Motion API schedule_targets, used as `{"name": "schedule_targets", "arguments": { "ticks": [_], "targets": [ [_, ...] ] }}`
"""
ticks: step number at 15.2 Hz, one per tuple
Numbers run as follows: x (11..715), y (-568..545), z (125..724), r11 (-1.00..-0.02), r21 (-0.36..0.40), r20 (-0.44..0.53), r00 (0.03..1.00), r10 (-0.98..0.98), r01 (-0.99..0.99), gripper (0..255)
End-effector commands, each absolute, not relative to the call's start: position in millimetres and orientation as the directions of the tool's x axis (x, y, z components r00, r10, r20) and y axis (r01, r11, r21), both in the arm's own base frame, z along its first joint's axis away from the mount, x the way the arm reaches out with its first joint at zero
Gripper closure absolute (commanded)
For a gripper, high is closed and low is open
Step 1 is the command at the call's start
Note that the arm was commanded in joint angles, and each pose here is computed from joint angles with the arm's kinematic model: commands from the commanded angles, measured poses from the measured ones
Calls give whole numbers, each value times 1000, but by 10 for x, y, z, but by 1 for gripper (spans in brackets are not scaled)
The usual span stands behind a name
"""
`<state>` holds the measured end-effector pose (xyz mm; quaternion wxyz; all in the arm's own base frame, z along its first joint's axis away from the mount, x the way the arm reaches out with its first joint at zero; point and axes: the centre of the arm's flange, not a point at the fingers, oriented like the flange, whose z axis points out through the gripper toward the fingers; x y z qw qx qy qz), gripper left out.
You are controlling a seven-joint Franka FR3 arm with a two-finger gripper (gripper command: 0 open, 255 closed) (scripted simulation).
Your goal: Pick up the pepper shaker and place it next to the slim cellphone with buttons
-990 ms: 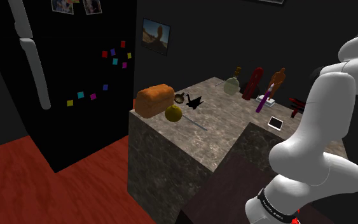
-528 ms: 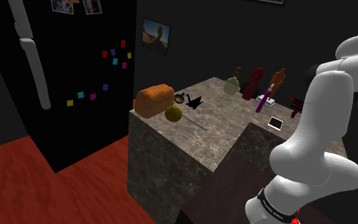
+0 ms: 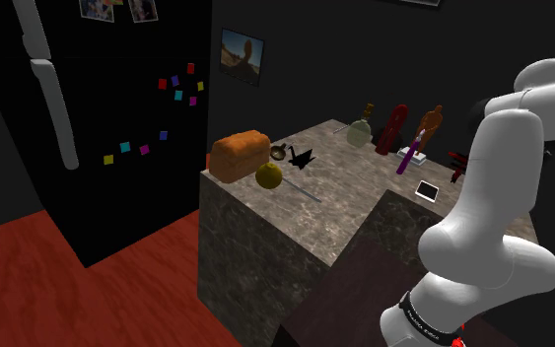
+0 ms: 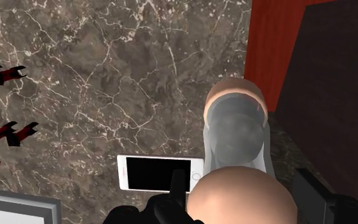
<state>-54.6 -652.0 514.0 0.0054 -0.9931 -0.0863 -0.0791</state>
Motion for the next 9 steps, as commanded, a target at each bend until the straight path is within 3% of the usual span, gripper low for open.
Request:
{"name": "schedule_targets", "arguments": {
  "ticks": [1, 9],
  "targets": [
    [-546, -6499, 5036, -985, 3, 158, 973, 171, 172, 255],
    [-546, -6499, 4614, -985, 3, 158, 973, 171, 172, 255]
  ]
}}
